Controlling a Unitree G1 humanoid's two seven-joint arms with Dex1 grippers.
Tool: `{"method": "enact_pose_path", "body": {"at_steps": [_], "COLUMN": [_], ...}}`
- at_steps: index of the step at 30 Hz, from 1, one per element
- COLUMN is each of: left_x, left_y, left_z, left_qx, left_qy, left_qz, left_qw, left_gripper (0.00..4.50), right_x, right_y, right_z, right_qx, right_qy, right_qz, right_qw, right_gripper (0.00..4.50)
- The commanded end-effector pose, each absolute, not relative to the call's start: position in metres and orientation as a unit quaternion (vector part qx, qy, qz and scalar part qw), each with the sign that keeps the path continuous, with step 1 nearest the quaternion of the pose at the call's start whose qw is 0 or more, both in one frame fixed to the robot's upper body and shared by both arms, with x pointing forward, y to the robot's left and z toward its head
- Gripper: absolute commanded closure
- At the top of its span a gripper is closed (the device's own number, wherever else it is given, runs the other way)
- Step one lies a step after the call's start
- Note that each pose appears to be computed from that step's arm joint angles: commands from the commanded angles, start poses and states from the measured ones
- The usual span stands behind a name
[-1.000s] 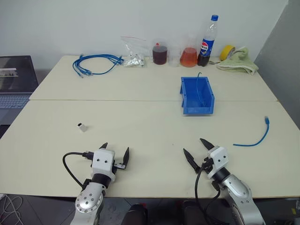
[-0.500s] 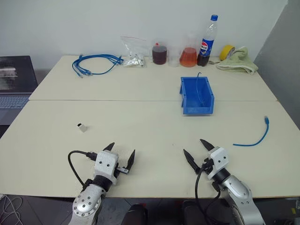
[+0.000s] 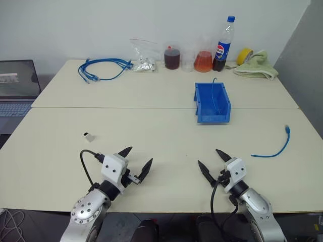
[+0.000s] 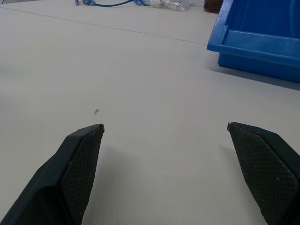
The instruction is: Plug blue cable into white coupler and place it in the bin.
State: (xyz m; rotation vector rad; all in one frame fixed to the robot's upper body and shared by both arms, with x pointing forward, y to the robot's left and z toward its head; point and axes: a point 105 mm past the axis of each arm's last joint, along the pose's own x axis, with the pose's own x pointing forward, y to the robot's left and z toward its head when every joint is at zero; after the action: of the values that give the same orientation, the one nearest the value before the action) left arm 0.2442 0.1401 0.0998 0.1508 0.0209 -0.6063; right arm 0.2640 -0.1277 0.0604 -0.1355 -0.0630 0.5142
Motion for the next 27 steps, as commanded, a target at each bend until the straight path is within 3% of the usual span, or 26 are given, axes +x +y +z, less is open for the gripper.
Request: {"method": "enact_pose_path", "body": {"at_steps": [1, 9, 19, 27], "left_x": [0.242, 0.27, 0.269, 0.271], "left_y": [0.117, 0.087, 0.055, 0.045], "left_z": [0.121, 0.144, 0.151, 0.156], "left_qx": [0.064, 0.098, 0.122, 0.134], "left_qy": [-0.002, 0.032, 0.067, 0.059], "left_qz": [-0.379, -0.464, -0.576, -0.611], "left_qw": [0.923, 0.88, 0.805, 0.778], "left_gripper": [0.03, 0.03, 0.03, 0.03], "right_x": [0.272, 0.266, 0.254, 0.255], "right_y": [-0.142, -0.169, -0.23, -0.273], "right_z": [0.084, 0.106, 0.124, 0.13], "right_qx": [-0.074, -0.078, -0.07, -0.052], "right_qy": [-0.077, -0.102, -0.073, -0.027], "right_qz": [0.222, 0.154, 0.011, -0.105], "right_qw": [0.969, 0.98, 0.995, 0.993], "right_gripper": [0.0, 0.0, 0.0, 0.0]}}
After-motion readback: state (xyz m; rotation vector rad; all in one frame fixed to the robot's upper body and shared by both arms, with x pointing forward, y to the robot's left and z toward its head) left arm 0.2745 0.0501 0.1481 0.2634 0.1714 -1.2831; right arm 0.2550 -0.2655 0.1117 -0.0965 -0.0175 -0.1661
